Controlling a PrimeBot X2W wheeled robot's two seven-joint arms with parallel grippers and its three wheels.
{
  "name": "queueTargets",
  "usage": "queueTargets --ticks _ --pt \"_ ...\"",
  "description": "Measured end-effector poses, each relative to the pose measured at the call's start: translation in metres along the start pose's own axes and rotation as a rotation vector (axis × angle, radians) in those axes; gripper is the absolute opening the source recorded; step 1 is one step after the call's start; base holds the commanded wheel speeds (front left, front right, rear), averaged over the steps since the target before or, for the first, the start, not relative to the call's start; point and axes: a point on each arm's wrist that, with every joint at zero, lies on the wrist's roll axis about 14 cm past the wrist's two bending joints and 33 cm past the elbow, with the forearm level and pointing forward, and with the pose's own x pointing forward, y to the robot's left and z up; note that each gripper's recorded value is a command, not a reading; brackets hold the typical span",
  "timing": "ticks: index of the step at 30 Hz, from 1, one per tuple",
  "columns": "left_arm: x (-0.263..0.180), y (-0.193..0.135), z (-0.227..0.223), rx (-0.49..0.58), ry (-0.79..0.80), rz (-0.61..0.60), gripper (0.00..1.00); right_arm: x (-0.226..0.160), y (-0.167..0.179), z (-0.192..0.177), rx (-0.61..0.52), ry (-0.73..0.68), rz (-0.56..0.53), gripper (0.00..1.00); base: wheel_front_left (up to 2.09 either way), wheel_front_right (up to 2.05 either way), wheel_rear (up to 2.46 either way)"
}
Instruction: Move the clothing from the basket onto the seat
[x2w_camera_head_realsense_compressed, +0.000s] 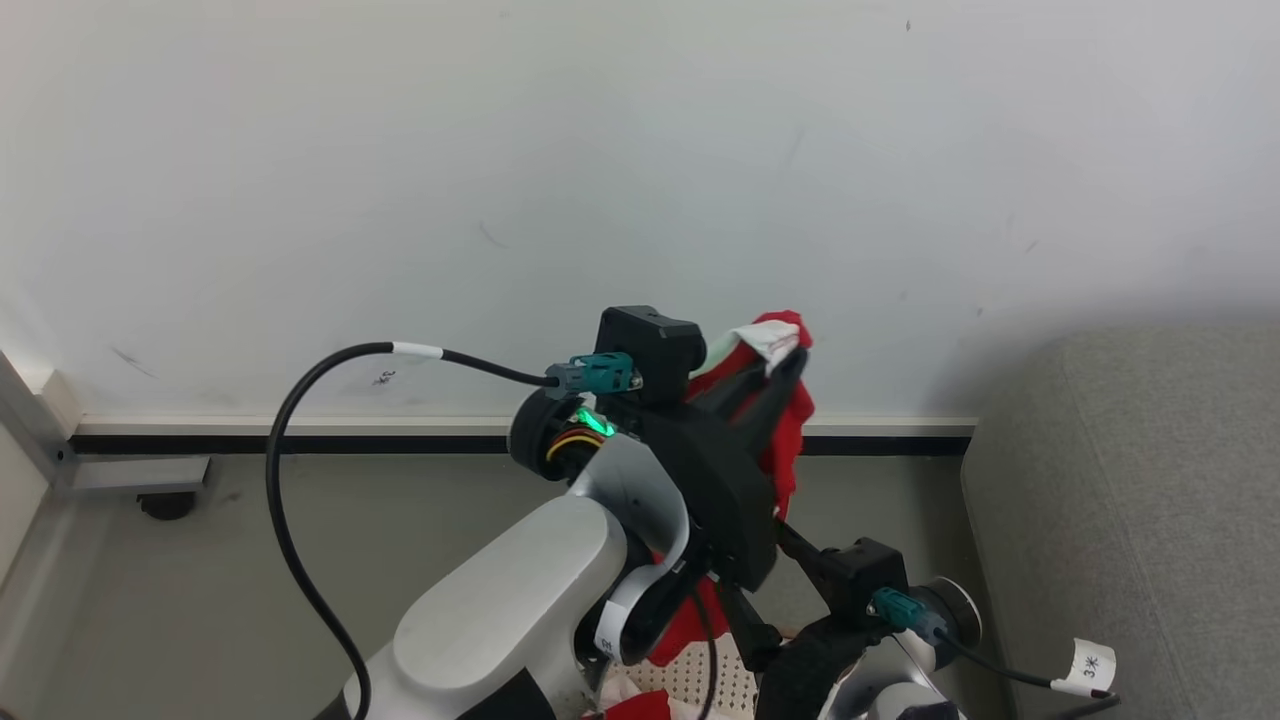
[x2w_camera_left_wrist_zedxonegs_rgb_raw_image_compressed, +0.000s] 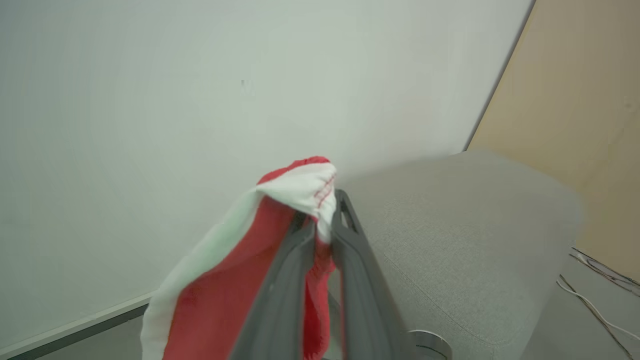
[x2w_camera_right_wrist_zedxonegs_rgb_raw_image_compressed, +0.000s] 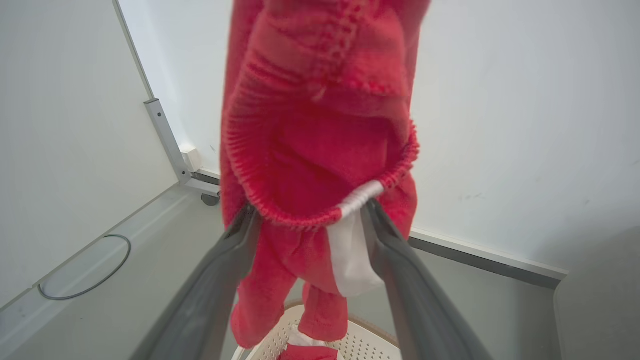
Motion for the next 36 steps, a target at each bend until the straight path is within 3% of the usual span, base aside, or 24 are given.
queueTargets --ticks 9,17,18,19,23,25,27,28,29,36 --pt "-0.011 -0.053 0.009 -0.131 0.007 -0.200 0.00 0.007 -0.003 0.007 -0.006 -0.014 0.004 1.00 0.00 0.00 0.00" --pt "-0.013 -0.060 0.006 -0.170 0.020 -0.213 0.00 0.009 -0.010 0.013 0.011 -0.042 -0.010 1.00 0.00 0.00 0.00" --pt "-0.012 -0.057 0.003 -0.175 0.026 -0.202 0.00 0.009 -0.010 0.013 0.015 -0.046 -0.013 0.16 0.00 0.00 0.00" --pt "-0.011 -0.054 -0.001 -0.182 0.032 -0.189 0.00 0.009 -0.011 0.013 0.019 -0.050 -0.016 0.00 0.00 0.00 0.00" --pt "-0.007 -0.037 -0.013 -0.191 0.050 -0.134 0.00 0.008 -0.014 0.014 0.023 -0.058 -0.024 0.00 0.00 0.00 0.00" --pt "-0.005 -0.014 -0.027 -0.187 0.060 -0.050 0.00 0.007 -0.017 0.013 0.026 -0.061 -0.033 0.00 0.00 0.00 0.00" --pt "-0.004 0.003 -0.030 -0.172 0.046 0.003 0.42 0.007 -0.018 0.013 0.028 -0.064 -0.037 0.00 0.00 0.00 0.00" --pt "-0.004 0.010 -0.032 -0.162 0.038 0.023 0.84 0.006 -0.019 0.013 0.028 -0.064 -0.039 0.00 0.00 0.00 0.00" --pt "-0.004 0.016 -0.034 -0.162 0.029 0.040 1.00 0.006 -0.019 0.013 0.029 -0.065 -0.040 0.00 0.00 0.00 0.00" --pt "-0.015 0.055 -0.068 -0.057 0.025 0.128 1.00 -0.002 -0.027 0.013 0.036 -0.075 -0.072 0.00 0.00 0.00 0.00"
